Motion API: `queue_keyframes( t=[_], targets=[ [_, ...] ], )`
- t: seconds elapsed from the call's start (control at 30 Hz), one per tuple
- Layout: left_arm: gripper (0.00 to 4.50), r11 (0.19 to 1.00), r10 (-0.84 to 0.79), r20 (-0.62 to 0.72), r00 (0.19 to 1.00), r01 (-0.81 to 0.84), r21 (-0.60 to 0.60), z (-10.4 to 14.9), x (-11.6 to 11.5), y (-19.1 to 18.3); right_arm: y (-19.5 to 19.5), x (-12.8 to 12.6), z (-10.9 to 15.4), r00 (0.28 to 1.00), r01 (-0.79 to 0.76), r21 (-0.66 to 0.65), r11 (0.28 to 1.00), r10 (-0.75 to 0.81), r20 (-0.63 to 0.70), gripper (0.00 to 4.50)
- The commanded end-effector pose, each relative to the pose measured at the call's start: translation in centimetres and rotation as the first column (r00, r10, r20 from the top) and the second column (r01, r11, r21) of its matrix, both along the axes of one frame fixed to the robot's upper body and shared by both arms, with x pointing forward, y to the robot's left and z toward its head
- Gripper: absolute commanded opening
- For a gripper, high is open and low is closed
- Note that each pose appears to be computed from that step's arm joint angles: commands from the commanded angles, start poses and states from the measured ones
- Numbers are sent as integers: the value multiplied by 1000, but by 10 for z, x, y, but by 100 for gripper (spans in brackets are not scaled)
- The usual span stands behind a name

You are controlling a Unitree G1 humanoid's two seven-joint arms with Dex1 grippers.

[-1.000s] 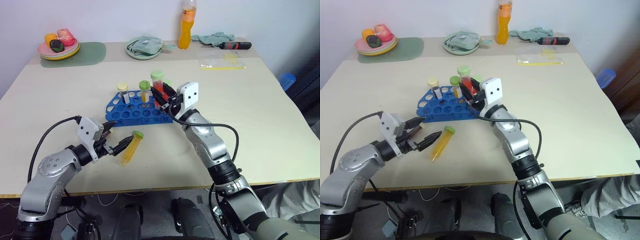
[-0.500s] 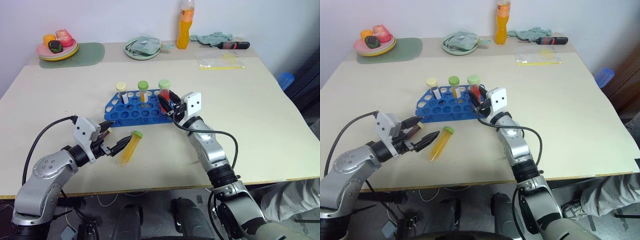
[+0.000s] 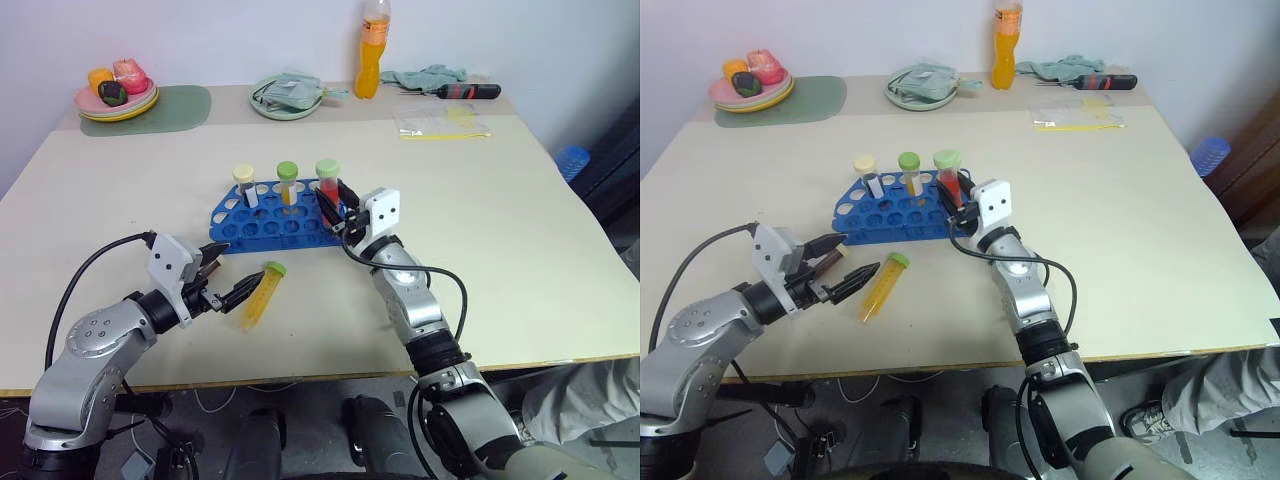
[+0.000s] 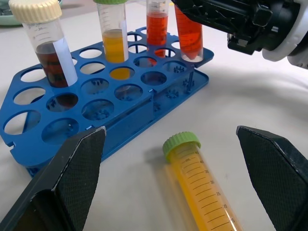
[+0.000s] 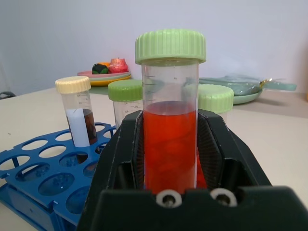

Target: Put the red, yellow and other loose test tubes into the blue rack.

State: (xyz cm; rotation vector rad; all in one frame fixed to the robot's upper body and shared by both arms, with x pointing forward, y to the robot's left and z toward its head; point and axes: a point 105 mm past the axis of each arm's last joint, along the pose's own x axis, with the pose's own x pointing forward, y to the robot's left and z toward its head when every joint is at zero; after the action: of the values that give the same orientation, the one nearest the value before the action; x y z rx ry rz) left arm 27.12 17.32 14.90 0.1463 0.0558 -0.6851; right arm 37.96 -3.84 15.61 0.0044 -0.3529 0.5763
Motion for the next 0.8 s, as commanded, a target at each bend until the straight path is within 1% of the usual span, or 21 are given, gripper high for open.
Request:
queue_keyframes(
  t=[0.03, 0.27, 0.37, 0.4, 0.5, 0.6, 0.67, 0.73, 0.8],
  targets=[
    [450, 999, -38, 49, 998, 37, 10, 13, -4, -7, -4, -4, 1, 1000, 17, 20, 1000, -17, 26, 167],
    [450, 999, -48, 43, 998, 48, 21, 17, -3, -7, -2, -6, -8, 1000, 20, 41, 999, -21, 13, 167],
    [450, 999, -41, 29, 999, 40, 25, 18, -2, -6, -1, -7, -4, 1000, -1, 52, 999, 0, 19, 245],
    [450, 999, -34, 26, 999, 33, 28, 18, -2, -5, -2, -7, -1, 999, 2, 44, 999, -3, 34, 283],
    [450, 998, -26, 16, 1000, 25, 53, 23, -3, -5, -10, -7, 12, 996, 24, 3, 1000, -24, 84, 421],
    [450, 996, -15, -36, 999, 18, 92, 23, -6, -11, -28, -9, 25, 993, 24, -41, 999, -19, 114, 421],
    [450, 989, 10, -95, 995, 4, 146, 19, -8, -15, -40, -14, 29, 993, 1, -101, 995, 12, 122, 421],
    [450, 980, 59, -128, 990, -33, 197, 20, -7, -18, -53, -20, 31, 993, -33, -164, 986, 52, 111, 421],
    [450, 953, 141, -170, 975, -87, 290, 17, -6, -17, -64, -29, 33, 990, -106, -236, 966, 125, 70, 421]
  ],
)
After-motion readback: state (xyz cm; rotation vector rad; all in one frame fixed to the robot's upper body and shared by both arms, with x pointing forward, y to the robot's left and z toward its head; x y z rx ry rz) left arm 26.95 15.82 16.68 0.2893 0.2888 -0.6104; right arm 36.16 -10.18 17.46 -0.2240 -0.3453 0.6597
